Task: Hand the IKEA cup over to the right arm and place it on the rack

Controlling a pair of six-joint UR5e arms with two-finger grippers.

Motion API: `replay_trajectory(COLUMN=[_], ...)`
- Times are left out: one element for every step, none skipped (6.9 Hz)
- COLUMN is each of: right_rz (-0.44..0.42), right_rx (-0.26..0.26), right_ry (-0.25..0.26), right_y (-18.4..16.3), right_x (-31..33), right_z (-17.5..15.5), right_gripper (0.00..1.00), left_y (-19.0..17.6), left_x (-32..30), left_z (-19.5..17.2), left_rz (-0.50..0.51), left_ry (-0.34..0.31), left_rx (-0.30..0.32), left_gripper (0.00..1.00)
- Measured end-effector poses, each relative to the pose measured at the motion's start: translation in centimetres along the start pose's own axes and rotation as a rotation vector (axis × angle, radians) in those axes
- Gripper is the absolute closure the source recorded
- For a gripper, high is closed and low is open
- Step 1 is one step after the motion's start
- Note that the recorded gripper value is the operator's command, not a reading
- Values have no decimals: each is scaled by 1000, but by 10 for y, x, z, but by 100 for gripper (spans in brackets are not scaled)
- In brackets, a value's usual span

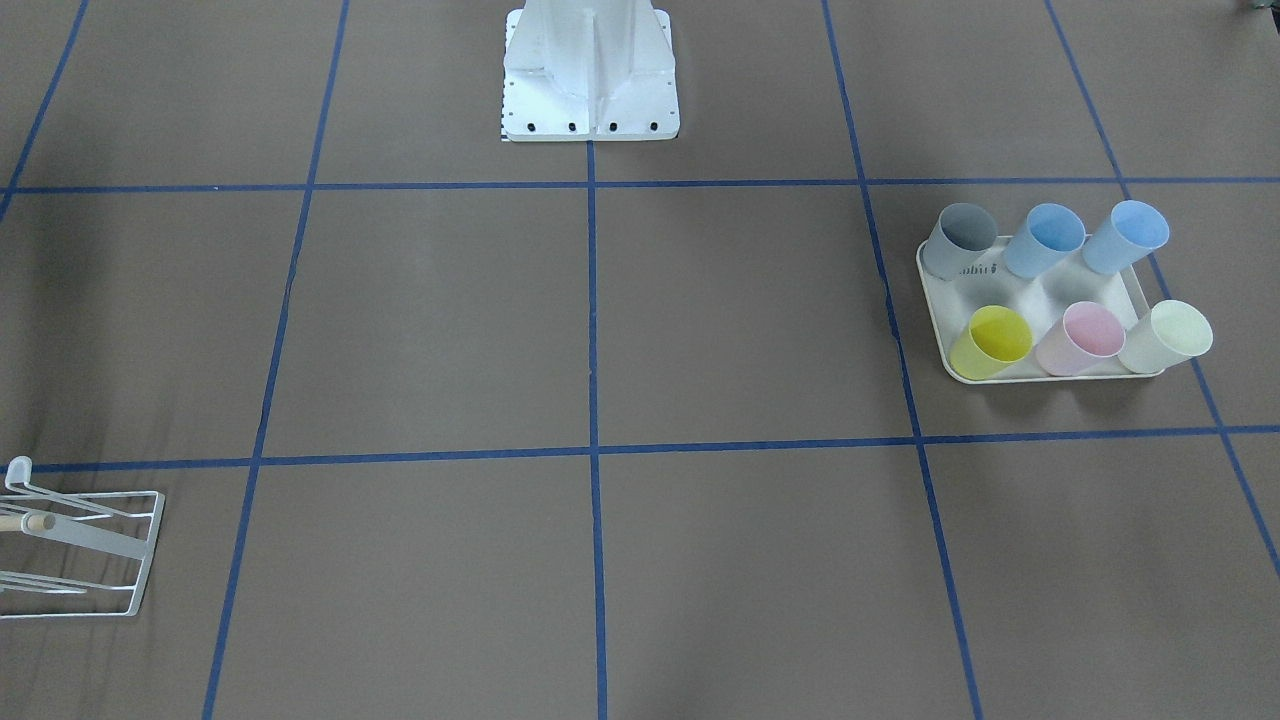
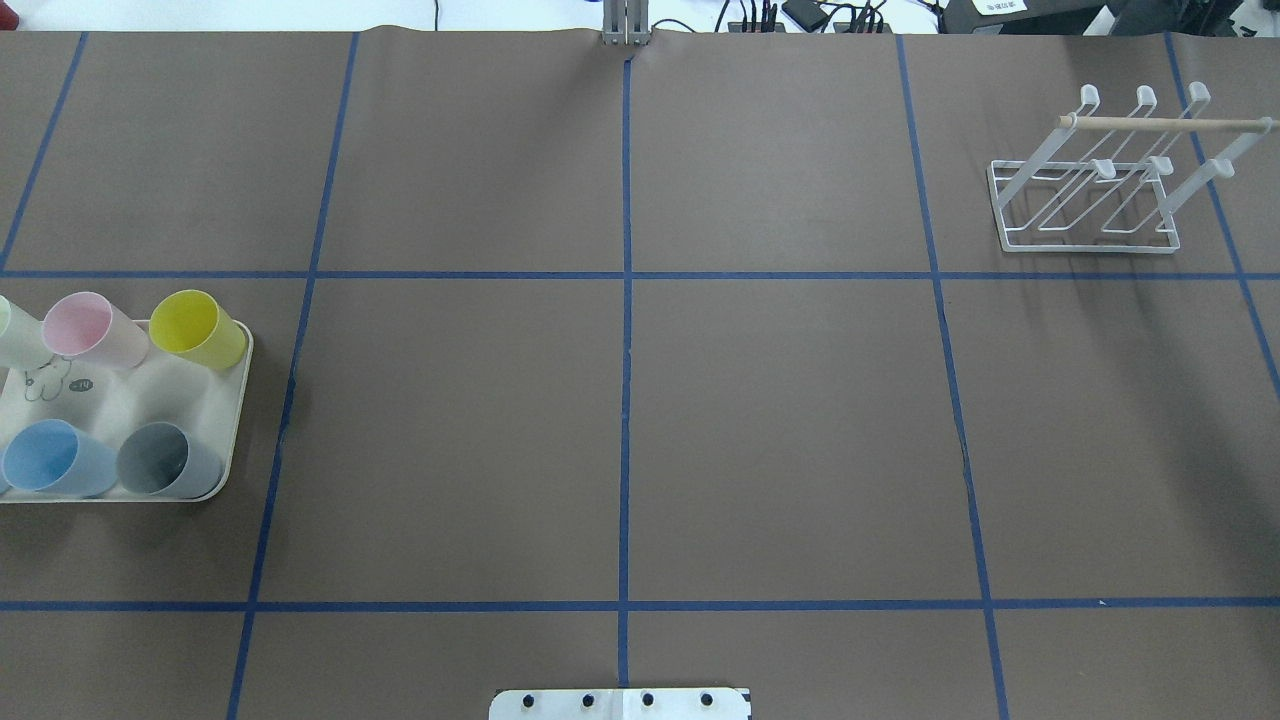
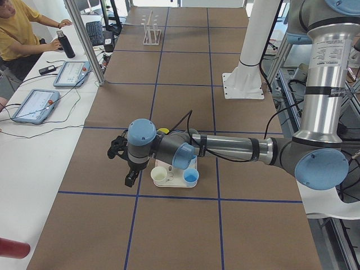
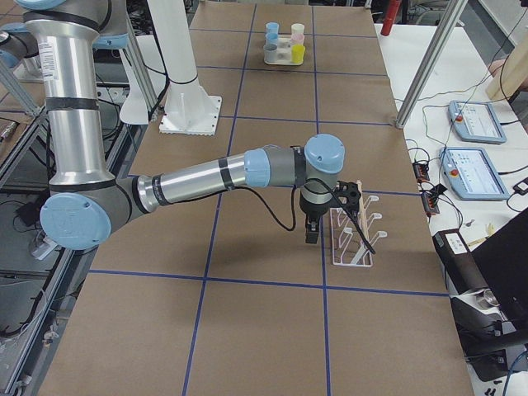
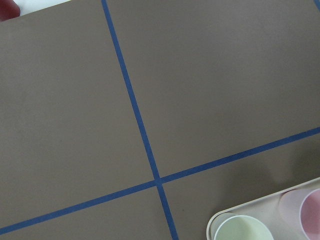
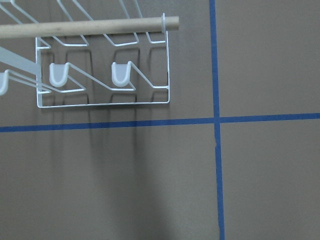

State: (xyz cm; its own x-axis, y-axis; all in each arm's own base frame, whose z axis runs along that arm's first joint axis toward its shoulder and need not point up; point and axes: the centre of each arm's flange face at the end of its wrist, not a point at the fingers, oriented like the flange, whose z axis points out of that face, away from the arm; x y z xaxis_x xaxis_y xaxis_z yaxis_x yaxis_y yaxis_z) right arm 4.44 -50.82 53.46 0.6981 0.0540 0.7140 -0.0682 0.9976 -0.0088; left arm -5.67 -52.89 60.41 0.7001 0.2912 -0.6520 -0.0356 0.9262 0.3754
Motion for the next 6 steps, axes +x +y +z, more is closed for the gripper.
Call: replay_trajectory(right_rz=[2, 2, 3, 7, 11, 15], right_rx=[1, 3, 3, 1, -1, -5], right_ry=[0, 0, 1, 1, 1, 2], right_y=[1, 1, 1, 1, 1, 1], right_x=[2, 1, 2, 2, 3, 4], right_z=[-1, -1, -1, 0, 1, 2], right_gripper=[0, 0, 0, 0, 0, 0], left_y=[-2, -6, -2, 6, 13, 20], left_x=[3, 12, 16, 19, 26, 29], left_z=[-5, -14, -17, -16, -8, 9], left_rz=[7, 24, 28, 40, 75, 107], left_ry=[-2, -5, -2, 6, 13, 22], left_rx=[11, 30, 34, 39, 50, 49], left_gripper=[0, 0, 0, 0, 0, 0])
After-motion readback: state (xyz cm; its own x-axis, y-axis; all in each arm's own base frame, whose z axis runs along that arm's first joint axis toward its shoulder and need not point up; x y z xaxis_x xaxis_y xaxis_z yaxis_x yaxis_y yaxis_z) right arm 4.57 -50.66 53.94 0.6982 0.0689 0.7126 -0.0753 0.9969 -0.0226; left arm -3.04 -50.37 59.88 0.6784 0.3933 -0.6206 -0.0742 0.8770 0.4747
